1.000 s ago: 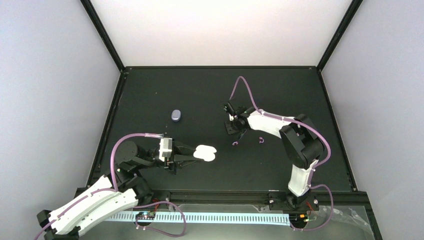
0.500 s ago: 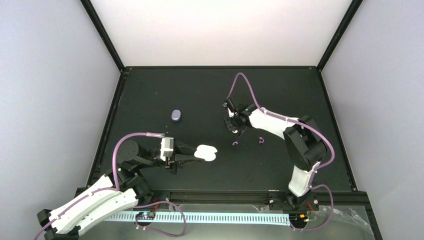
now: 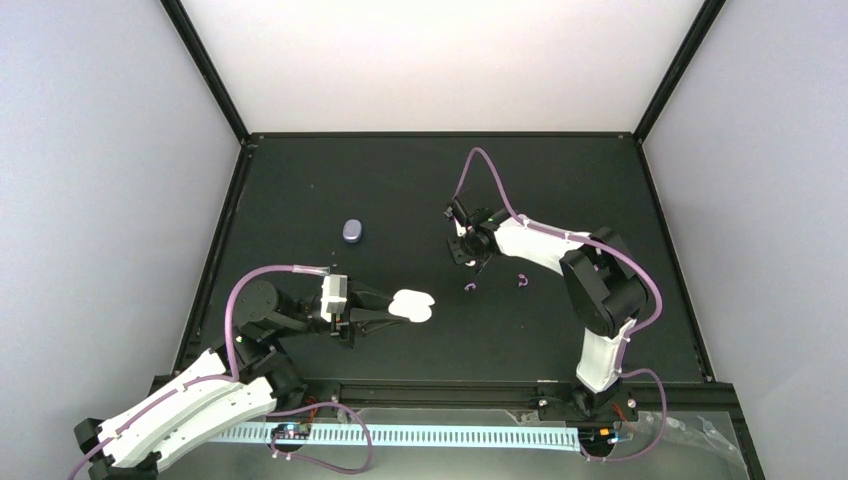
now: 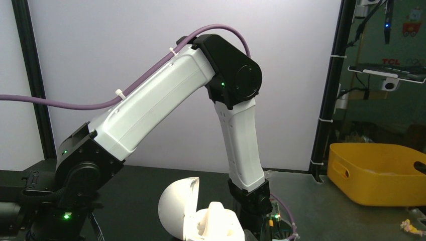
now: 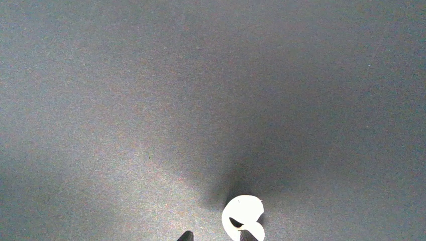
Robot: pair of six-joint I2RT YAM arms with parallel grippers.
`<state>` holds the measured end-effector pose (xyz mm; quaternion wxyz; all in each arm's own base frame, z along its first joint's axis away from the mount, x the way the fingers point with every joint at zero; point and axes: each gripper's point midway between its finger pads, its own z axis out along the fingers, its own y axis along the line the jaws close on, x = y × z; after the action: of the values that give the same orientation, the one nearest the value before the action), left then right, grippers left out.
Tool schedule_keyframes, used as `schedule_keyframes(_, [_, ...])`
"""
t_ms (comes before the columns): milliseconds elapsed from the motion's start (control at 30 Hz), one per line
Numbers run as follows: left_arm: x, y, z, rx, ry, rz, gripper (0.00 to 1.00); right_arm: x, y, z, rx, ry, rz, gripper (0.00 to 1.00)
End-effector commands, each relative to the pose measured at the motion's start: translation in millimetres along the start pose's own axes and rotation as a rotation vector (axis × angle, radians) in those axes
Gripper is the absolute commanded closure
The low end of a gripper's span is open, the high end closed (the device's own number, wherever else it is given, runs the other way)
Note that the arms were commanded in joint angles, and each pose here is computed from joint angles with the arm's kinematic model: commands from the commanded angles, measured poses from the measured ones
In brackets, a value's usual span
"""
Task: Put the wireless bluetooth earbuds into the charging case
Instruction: Pick up the earbud from the center of the board.
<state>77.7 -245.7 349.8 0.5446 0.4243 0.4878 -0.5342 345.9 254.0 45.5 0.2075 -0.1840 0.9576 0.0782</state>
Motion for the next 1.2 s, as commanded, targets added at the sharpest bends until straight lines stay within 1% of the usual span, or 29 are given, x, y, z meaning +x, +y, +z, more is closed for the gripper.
schedule_keyframes(0, [-2.6,-0.9,1.0,0.005,-0.008,-0.003,0.98,4.1,-1.0,3.1,0.003,0.009,-0.035,0.77])
schedule_keyframes(433, [-2.2,-0.3,0.6,0.0,-0.008,-0.001,0.99,4.6,-1.9,12.5,0.016,0.04,-0.058,0.77])
schedule_keyframes(867, [-1.0,-0.1,0.4,-0.001,-0.006,-0.003,0.98,5.1,-21.0,15.5,0.111,0.039,-0.048,0.77])
schedule_keyframes(1000, [-2.2,-0.2,0.5,-0.001,-0.008,-0.001,0.98,5.0,-25.7,14.3,0.131,0.036,-0.046,0.78])
schedule_keyframes(1167, [-2.1,-0.2,0.6,0.0,-0.008,-0.004,0.98,4.0,-28.9,13.1,0.148,0.028,-0.045,0.85])
